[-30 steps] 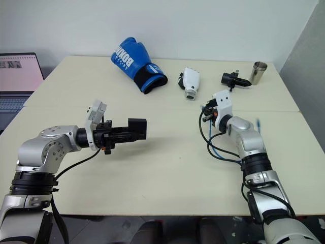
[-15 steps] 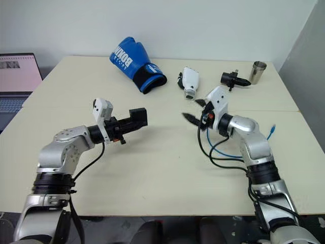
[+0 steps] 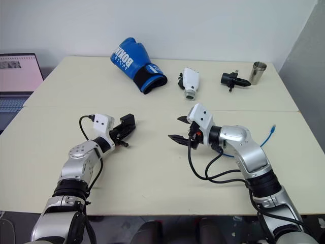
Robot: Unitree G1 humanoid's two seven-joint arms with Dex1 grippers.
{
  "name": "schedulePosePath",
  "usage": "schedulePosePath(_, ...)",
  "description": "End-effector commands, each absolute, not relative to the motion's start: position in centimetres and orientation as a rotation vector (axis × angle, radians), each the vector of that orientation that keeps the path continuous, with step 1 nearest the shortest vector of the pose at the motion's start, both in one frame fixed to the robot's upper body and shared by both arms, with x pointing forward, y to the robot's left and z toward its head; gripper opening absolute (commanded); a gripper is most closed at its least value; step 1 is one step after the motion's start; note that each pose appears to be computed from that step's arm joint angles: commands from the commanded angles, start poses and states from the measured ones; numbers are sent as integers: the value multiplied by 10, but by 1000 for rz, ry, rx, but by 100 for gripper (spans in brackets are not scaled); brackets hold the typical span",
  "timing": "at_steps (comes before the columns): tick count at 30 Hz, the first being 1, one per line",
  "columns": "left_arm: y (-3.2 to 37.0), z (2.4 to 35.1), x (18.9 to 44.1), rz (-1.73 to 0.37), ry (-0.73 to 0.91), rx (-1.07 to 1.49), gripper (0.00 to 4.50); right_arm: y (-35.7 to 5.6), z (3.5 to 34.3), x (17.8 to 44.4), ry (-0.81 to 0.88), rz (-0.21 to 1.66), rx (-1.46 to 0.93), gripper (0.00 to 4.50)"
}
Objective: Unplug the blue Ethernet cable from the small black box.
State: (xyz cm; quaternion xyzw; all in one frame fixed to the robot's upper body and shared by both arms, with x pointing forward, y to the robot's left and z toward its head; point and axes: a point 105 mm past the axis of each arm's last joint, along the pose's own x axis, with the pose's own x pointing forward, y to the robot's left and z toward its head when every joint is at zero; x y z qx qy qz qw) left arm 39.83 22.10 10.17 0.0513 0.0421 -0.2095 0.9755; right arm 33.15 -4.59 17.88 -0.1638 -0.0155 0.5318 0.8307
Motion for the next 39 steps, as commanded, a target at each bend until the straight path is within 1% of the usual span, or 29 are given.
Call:
schedulePosePath(1,230,84,392,-379,149,48,163,-44,188,325,-75,1144,-385,368)
schedulePosePath(8,238,84,388,-351,158,31,322,-43,188,326,-76,1146,-390,368)
schedulePosePath(9,238,86,388,-351,154,29,335,-43,188,326,-77,1148,-389,368)
schedulePosePath(12,242,91,385,-344,148,57,403,-41,189,324,-79,1158,-385,368)
schedulePosePath(14,244,97,381,-348,148,85,436,-41,190,322,-78,1164,-381,368)
schedulePosePath(19,253,115,361,-366,173,214,436,-50,191,316,-68,1154,-369,368)
schedulePosePath(22,254,132,350,-406,123,335,436,-61,191,312,-52,1135,-357,368)
schedulePosePath(26,260,145,329,-514,190,447,436,-88,197,304,-31,1118,-338,368)
schedulePosePath(31,253,172,316,-680,207,416,436,-119,204,293,27,1129,-355,368)
schedulePosePath(36,252,192,313,-750,213,386,436,-145,211,295,62,1087,-386,368)
schedulePosePath(39,251,195,313,-776,222,386,436,-149,212,295,70,1088,-393,368)
